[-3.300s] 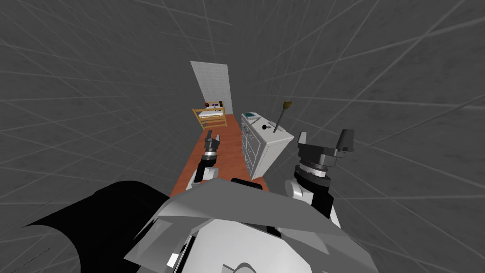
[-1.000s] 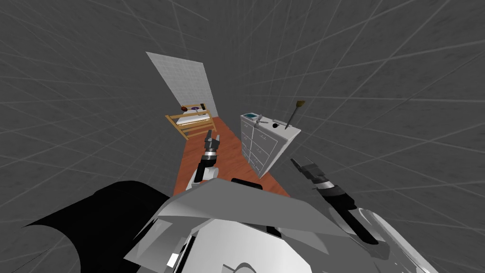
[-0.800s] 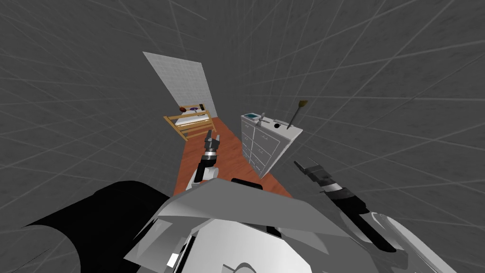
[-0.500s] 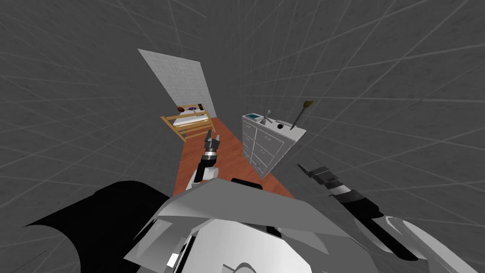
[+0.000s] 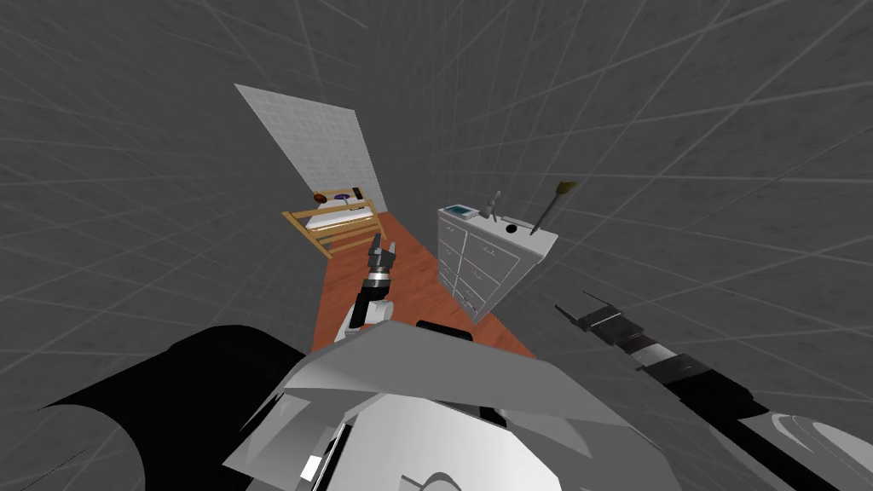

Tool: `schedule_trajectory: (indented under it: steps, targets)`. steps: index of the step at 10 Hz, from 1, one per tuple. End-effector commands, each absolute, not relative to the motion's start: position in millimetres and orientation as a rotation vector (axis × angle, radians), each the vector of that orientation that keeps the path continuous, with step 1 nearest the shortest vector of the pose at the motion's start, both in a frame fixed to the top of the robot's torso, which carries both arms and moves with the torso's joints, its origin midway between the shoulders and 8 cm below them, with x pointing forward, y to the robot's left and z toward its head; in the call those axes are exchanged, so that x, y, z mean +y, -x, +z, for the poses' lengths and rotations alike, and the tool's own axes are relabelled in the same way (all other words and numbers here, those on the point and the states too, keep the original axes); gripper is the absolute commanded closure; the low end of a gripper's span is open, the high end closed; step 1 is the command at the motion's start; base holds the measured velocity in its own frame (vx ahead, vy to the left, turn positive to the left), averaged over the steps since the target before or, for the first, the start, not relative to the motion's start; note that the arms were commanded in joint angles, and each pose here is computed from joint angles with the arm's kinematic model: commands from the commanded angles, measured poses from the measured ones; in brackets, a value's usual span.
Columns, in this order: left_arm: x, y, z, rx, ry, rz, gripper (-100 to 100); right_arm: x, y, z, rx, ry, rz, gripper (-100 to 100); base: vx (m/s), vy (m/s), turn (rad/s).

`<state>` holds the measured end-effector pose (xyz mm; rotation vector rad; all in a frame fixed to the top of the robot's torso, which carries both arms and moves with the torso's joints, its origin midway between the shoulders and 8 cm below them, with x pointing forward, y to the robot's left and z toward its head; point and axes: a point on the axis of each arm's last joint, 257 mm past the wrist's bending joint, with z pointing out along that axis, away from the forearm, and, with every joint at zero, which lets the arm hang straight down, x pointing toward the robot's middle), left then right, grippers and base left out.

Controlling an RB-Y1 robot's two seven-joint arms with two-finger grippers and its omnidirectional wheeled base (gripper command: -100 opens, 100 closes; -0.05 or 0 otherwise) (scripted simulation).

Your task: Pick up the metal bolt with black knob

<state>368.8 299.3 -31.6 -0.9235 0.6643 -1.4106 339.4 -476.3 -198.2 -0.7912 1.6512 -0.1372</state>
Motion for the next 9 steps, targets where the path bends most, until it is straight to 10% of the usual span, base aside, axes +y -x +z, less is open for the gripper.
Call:
schedule_trajectory:
  steps: [1,9]
  targets:
    - [299,-369,-32,0.664,0.923,-1.411,0,-502,-333,-197,1.667,0.9,-0.225,-100,0.046,0.129,-0.075]
    - [299,-369,-32,0.664,0.924,-1.411,0,-600,-310,-168,1.713,1.297,-0.507,-100,0.067,0.12,-0.041]
